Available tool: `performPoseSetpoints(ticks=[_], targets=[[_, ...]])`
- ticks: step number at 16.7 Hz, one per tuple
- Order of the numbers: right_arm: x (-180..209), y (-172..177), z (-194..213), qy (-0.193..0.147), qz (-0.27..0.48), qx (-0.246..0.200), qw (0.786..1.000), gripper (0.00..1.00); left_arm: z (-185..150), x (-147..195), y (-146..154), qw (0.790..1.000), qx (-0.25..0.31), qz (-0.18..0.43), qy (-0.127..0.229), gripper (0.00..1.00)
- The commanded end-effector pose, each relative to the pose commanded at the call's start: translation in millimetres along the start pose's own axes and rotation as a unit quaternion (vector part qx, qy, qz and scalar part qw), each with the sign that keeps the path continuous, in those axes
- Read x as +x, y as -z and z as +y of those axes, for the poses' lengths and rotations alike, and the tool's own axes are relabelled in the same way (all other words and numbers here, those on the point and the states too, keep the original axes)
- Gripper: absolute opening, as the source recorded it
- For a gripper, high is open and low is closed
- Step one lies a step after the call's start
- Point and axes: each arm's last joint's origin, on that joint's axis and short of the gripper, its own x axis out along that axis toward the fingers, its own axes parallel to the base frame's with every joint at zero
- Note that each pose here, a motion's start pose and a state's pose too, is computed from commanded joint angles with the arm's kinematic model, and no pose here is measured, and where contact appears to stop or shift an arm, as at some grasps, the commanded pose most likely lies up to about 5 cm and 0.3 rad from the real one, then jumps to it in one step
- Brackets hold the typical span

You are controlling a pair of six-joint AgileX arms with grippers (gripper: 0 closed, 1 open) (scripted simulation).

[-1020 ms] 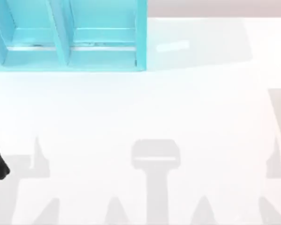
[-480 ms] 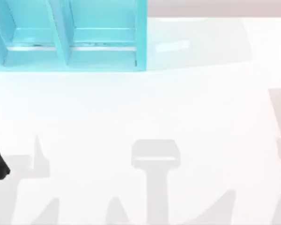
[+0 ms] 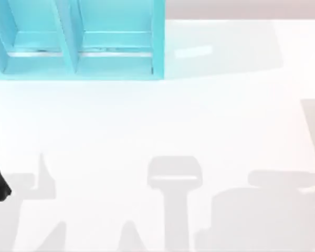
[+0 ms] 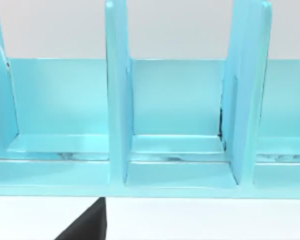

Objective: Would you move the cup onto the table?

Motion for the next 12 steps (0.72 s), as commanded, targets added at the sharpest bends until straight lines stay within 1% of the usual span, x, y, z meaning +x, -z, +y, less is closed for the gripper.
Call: performPoseSetpoints(ticks=[3, 6, 8, 12], targets=[[22.5, -28.0, -31.3, -0.030, 0.085, -0.001, 0.996, 1.00, 0.0, 0.0, 0.0, 1.000, 0.000, 0.000, 0.000, 1.00], [39.4, -41.1, -52.4, -0.054, 0.136, 0.000, 0.989, 1.00, 0.0, 0.0, 0.0, 1.000, 0.000, 0.000, 0.000, 1.00], [45.4, -43.6, -58.8, -0.062, 0.152, 0.000, 0.986, 1.00, 0.0, 0.0, 0.0, 1.000, 0.000, 0.000, 0.000, 1.00], [46.2, -43.8, -59.5, -0.063, 0.154, 0.000, 0.986, 1.00, 0.0, 0.0, 0.0, 1.000, 0.000, 0.000, 0.000, 1.00]])
